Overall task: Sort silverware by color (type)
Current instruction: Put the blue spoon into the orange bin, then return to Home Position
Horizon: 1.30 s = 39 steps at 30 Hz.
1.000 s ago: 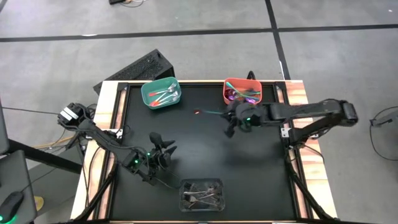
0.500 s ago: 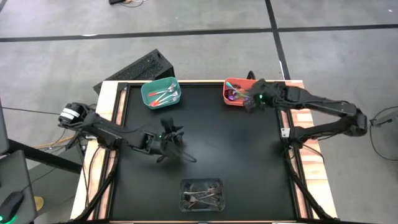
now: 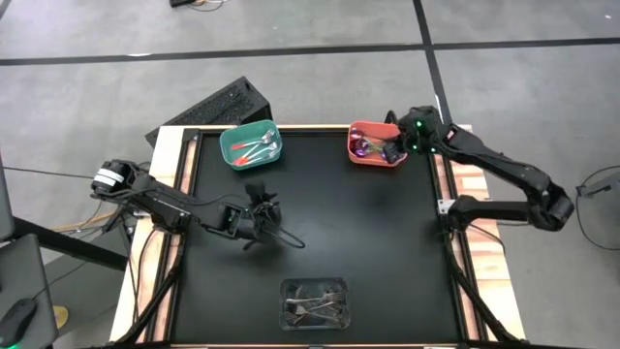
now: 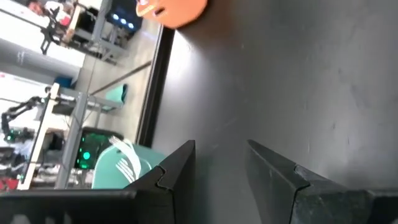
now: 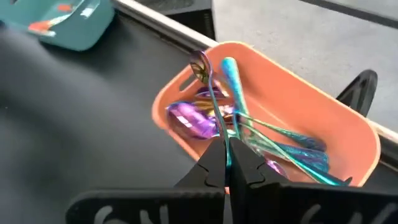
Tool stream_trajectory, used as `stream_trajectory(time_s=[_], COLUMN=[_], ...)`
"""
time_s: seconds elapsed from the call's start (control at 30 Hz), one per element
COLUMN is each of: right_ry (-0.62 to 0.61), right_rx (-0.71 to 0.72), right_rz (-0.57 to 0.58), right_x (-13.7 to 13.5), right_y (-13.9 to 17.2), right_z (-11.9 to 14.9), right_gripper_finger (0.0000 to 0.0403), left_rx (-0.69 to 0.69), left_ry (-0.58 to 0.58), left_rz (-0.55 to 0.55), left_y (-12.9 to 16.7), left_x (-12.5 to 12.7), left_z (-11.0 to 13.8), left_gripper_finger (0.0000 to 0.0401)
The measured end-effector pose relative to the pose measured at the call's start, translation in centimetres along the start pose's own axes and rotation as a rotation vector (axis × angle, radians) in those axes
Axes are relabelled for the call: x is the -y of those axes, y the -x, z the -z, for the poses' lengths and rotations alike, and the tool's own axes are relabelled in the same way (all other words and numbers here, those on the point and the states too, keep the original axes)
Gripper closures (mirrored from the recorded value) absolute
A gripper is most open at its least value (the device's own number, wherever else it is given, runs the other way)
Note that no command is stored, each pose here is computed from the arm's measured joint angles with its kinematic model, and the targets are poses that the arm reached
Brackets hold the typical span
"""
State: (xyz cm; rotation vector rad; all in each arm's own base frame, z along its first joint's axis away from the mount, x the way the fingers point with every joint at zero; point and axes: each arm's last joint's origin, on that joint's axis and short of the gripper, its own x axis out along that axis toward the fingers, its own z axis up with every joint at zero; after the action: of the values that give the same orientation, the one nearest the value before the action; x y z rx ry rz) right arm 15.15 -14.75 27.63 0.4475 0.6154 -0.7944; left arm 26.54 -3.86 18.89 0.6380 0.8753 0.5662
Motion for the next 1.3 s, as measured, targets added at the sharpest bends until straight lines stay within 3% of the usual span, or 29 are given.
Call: stream_trajectory(time_s=[0.27,0.5,0.7,0.8,0.93,1.03,1.17,1.3], right_ry=[-0.087,-0.131,-0.166,-0.189,-0.209,-0.155,-0.059,0.037], right_rx=[0.058,0.075,0.097,0.141,0.205,0.25,0.323,0.426], right_rz=[-0.09,-0.122,-0.122,-0.134,-0.181,-0.256,-0.394,-0.523], right_x=[4.1,6.6,6.7,6.5,5.5,3.6,-0.2,-4.8], right_y=[-3.0,-3.4,-3.5,-3.4,-3.0,-2.3,-1.1,0.6], right_z=[3.4,4.3,4.1,3.6,2.9,2.5,2.1,2.3], right_gripper_finger=[0.0392,0.0385,0.0303,0.0249,0.0193,0.0181,0.0191,0.0225], left_rx=[-0.072,-0.069,-0.061,-0.052,-0.029,0.008,0.11,0.344], left_ry=[-0.02,0.003,0.051,0.113,0.209,0.254,0.352,0.48], left_rz=[-0.01,-0.049,-0.159,-0.157,-0.113,-0.101,-0.047,0.136], left_y=[0.0,0.0,0.0,0.2,1.1,2.6,4.7,6.2], left_x=[0.1,-0.1,-0.4,-0.6,-1.7,-2.9,-4.5,-5.8], left_z=[1.0,0.9,0.8,0.8,0.8,1.2,2.6,3.8], left_gripper_finger=[0.0273,0.0273,0.0273,0.0273,0.0278,0.029,0.0309,0.0328])
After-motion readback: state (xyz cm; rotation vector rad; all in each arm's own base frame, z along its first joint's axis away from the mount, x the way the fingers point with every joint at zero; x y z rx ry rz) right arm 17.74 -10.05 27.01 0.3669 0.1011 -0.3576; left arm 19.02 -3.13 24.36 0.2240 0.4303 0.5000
